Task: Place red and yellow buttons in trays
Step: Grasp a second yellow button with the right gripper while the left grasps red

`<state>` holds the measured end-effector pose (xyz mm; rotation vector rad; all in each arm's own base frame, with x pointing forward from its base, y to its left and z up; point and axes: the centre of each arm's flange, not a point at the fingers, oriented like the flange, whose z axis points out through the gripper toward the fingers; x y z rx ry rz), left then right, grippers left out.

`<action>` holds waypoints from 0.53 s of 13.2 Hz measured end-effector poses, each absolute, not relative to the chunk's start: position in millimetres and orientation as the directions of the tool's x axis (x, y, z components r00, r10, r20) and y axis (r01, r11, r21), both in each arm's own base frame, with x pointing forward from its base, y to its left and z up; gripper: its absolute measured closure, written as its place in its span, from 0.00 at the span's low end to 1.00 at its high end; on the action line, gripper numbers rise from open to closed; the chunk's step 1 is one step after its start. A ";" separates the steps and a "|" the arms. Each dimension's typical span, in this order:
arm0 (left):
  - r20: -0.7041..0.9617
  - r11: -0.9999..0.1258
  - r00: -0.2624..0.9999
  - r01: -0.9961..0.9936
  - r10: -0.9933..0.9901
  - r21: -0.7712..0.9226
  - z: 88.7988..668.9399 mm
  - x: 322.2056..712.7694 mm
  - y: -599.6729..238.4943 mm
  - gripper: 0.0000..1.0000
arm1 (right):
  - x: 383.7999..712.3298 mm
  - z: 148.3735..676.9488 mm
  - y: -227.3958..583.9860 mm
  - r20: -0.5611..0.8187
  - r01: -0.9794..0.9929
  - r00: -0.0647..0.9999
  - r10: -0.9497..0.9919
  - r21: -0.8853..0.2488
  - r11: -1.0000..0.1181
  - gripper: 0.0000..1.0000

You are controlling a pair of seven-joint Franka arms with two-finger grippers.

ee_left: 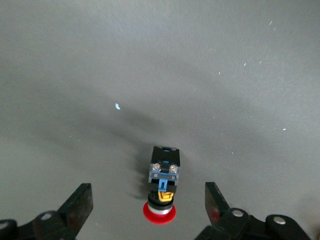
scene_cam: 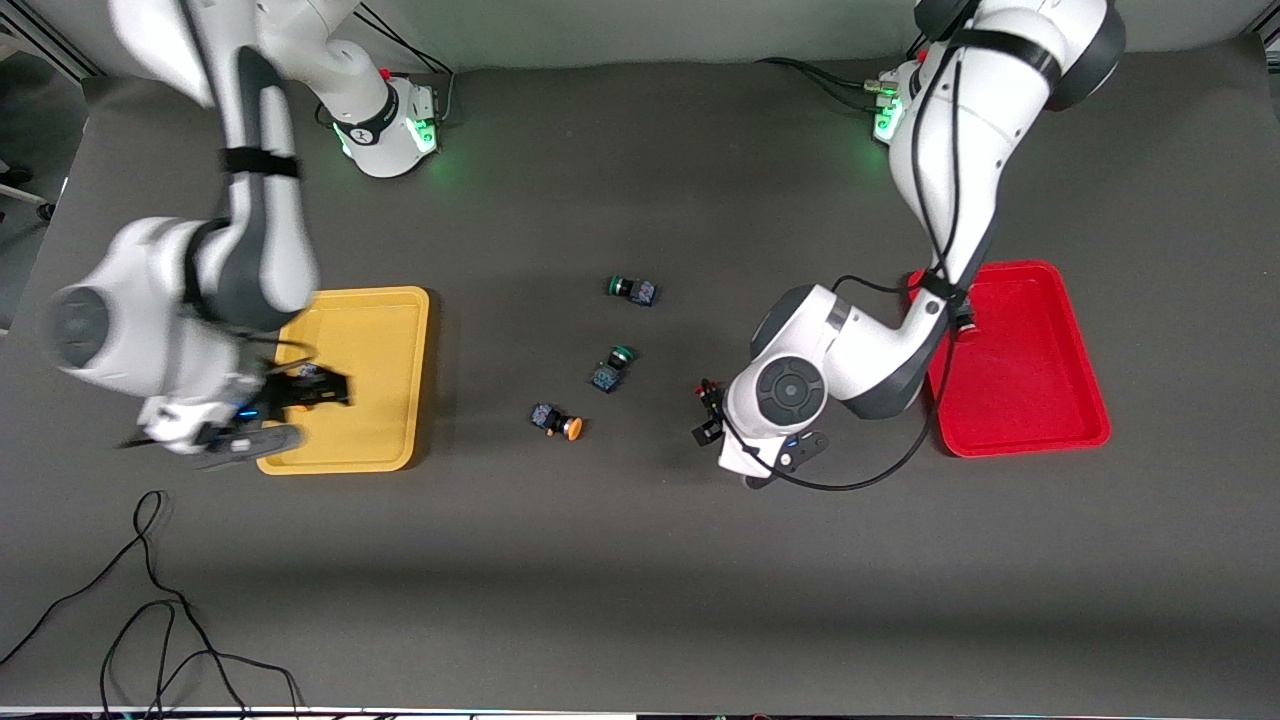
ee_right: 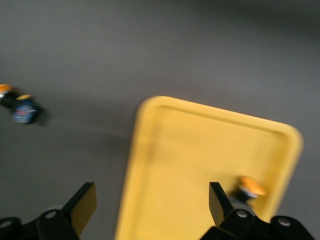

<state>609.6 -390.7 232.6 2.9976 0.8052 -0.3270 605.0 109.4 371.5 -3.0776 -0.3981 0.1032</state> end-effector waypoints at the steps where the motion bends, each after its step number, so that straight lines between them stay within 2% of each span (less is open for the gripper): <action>1: -0.210 -0.870 0.847 0.492 0.488 -0.035 224.1 605.9 -395.8 0.00 | 598.5 368.5 150.2 -0.063 0.296 0.953 0.298 -0.037 -0.954 0.00; 3: -0.208 -0.873 0.852 0.487 0.480 -0.019 204.1 598.2 -405.0 0.03 | 587.5 357.8 223.8 -0.056 0.395 0.917 0.396 -0.027 -0.918 0.00; 7: -0.217 -0.875 0.851 0.484 0.478 -0.024 179.6 588.3 -406.0 0.49 | 579.7 312.6 292.6 0.000 0.578 0.816 0.578 0.021 -0.816 0.00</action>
